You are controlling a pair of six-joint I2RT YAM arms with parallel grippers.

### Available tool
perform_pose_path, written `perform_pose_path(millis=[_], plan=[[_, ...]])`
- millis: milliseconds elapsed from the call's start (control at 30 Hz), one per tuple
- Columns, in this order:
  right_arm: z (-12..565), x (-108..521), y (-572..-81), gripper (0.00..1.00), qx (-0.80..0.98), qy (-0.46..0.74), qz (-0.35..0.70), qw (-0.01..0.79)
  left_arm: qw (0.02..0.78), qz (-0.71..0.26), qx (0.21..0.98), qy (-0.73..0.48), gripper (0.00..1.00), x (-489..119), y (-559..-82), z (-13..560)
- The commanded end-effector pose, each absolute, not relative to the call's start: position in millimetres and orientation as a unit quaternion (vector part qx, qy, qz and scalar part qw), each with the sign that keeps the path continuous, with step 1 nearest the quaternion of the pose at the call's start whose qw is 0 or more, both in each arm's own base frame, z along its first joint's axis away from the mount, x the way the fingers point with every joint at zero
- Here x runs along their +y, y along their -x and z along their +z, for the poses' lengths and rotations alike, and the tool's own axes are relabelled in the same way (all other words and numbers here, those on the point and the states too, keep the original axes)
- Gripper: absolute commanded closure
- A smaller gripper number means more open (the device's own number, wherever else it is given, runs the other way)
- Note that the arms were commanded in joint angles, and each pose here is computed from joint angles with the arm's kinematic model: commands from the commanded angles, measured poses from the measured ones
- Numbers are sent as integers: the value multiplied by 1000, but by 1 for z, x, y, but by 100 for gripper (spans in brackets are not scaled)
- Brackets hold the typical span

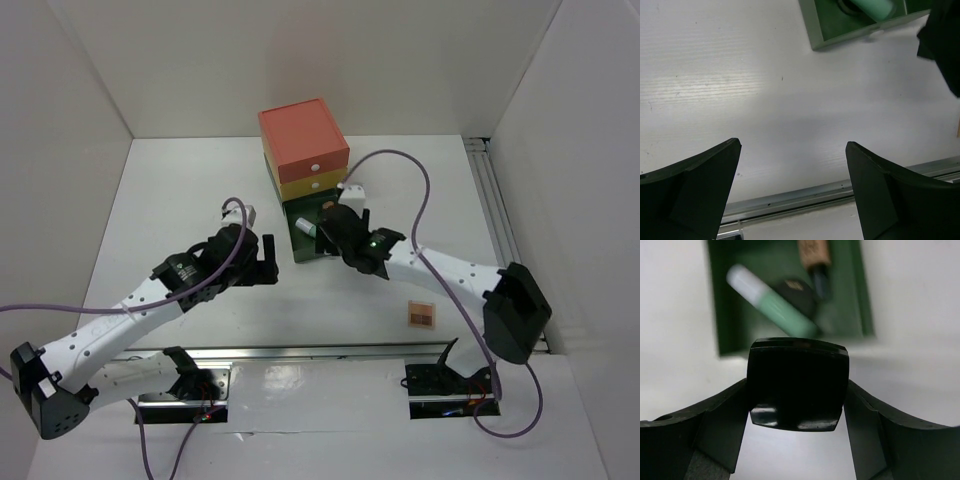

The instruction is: Organize the makeup

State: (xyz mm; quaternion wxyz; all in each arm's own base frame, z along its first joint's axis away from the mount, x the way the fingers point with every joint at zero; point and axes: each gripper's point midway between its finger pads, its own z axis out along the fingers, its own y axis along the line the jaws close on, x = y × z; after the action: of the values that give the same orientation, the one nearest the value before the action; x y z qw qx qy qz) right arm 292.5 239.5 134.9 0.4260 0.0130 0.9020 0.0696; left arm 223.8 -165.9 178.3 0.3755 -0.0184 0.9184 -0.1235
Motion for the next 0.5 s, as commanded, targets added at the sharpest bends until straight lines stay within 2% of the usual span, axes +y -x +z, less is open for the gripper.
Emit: perform_pose_path(millis=[0, 233, 300, 333, 433, 467], plan=[[188, 273, -361, 48, 851, 18, 85, 518, 379, -123, 917, 29, 0, -163, -222, 180], [151, 289, -437, 48, 872, 9, 86, 483, 379, -123, 917, 38, 0, -157, -218, 185], [132, 287, -445, 41, 882, 6, 90, 463, 383, -119, 915, 40, 0, -153, -218, 186], [135, 289, -447, 32, 880, 5, 92, 467, 385, -116, 915, 42, 0, -152, -219, 187], [125, 289, -444, 27, 885, 9, 90, 457, 388, -119, 913, 42, 0, -151, -218, 189], [132, 289, -444, 16, 882, 8, 94, 462, 388, -119, 913, 42, 0, -151, -218, 189]])
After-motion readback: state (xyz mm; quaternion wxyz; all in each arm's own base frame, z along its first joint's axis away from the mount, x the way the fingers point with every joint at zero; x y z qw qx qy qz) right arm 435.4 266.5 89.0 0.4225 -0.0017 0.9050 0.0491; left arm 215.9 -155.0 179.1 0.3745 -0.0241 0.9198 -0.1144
